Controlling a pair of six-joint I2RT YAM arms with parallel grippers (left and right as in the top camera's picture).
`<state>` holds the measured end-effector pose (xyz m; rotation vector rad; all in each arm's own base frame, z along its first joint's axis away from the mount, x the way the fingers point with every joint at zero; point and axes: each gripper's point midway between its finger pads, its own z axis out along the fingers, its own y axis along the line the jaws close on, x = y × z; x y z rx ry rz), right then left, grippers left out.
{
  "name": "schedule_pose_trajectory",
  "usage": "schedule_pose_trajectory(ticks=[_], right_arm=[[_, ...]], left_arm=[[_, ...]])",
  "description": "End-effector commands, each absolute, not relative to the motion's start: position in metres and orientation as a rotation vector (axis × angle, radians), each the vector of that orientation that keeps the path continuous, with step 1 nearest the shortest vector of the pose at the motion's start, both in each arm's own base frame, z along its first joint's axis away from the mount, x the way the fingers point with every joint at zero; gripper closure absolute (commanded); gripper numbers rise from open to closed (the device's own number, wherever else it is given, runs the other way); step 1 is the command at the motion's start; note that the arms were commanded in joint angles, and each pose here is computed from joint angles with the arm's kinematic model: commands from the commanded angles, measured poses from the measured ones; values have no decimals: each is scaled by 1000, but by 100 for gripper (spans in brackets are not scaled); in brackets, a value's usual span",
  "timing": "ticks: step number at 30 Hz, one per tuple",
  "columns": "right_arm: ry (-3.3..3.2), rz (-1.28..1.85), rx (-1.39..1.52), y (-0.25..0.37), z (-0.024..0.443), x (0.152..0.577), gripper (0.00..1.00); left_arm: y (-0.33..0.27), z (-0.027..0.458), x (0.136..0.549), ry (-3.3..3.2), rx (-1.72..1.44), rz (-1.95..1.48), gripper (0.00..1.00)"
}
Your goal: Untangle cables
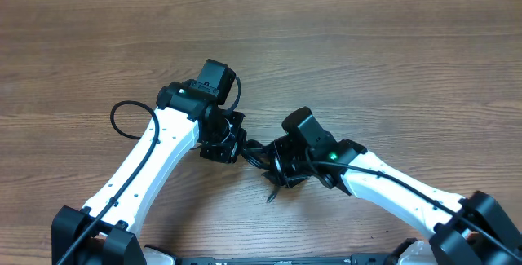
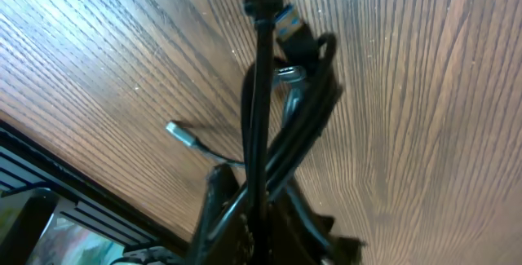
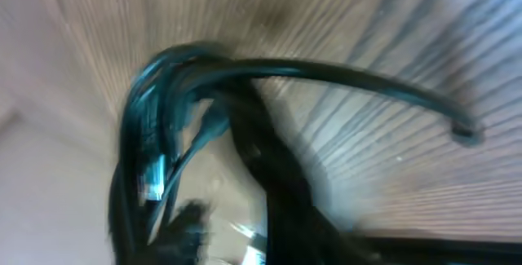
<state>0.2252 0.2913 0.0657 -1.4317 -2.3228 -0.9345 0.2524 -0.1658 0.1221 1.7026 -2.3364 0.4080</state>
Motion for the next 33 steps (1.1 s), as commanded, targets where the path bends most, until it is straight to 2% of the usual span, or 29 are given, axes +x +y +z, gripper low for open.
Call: schedule_pose_trajectory(ticks=[1,2,9,12,18,20,23,24,25,26,31,33], right_arm=[[-2388,-918,-1434,288,56,230,93],[-2424,-924,-1425,286,55,233,96],[-2514,-941,-1366,282,54,238,96],[-2530,-946,-1342,283,54,238,96],[-2530,-947,-1328,284,55,236,96],[-2530,-946,-1327,283,55,236,96],[-2530,-947,-1328,283,55,236,96],[-2530,-947,-1328,283,55,236,96],[-2530,-947,-1328,283,55,236,96],[-2530,-947,-1328,283,55,236,96],[-2530,-947,-1328,283,55,236,96],[-2530,-947,-1328,284,55,236,96]], left_arm=[[-170,128,248,-2323,1688,440,96],[-168,127,249,-2334,1692,433,96],[-140,119,260,-2608,1620,316,95],[-130,117,264,-2680,1614,260,86],[-99,116,269,-2814,1653,55,88],[-94,116,267,-2826,1659,13,71],[-105,115,262,-2842,1515,74,50],[-108,115,261,-2855,1460,90,38],[-110,115,260,-2867,1409,102,17],[-113,115,257,-2868,1363,117,2],[-132,117,228,-2700,1290,192,0],[-135,116,219,-2615,1338,192,4]])
